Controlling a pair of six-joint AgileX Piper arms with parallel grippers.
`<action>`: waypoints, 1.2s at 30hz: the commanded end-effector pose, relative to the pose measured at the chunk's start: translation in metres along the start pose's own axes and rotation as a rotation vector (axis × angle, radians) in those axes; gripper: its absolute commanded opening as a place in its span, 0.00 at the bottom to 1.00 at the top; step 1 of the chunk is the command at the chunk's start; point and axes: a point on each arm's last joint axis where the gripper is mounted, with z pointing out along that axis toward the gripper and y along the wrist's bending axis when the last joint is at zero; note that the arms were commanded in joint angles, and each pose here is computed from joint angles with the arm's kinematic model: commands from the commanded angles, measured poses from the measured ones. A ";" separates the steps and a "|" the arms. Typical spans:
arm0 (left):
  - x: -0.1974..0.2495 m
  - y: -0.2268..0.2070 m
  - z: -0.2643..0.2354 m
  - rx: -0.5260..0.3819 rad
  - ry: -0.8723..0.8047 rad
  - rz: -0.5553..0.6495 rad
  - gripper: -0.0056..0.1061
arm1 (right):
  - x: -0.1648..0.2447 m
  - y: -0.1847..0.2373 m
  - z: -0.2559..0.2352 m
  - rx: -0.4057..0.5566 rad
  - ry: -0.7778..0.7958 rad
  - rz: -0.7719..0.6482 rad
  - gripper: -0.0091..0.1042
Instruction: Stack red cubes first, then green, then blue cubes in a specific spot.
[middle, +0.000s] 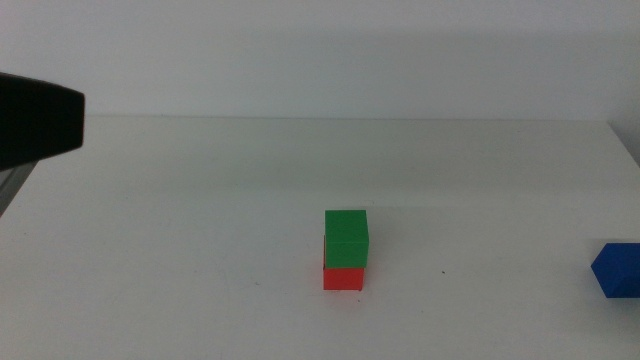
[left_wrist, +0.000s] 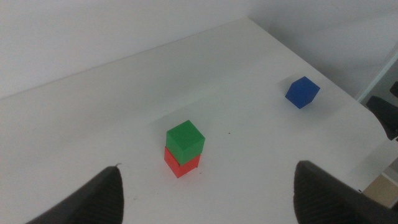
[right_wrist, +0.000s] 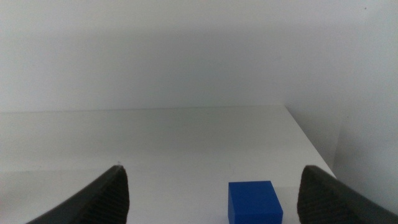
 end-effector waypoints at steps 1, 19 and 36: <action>-0.001 0.000 -0.001 0.004 -0.015 -0.001 0.89 | -0.002 0.000 0.000 -0.005 -0.035 0.023 0.90; -0.001 0.000 -0.001 0.002 -0.016 0.002 0.89 | -0.153 0.006 0.048 -0.031 0.454 0.072 0.90; -0.001 0.000 -0.001 0.002 -0.017 0.004 0.89 | -0.125 0.015 0.100 -0.107 0.888 0.126 0.90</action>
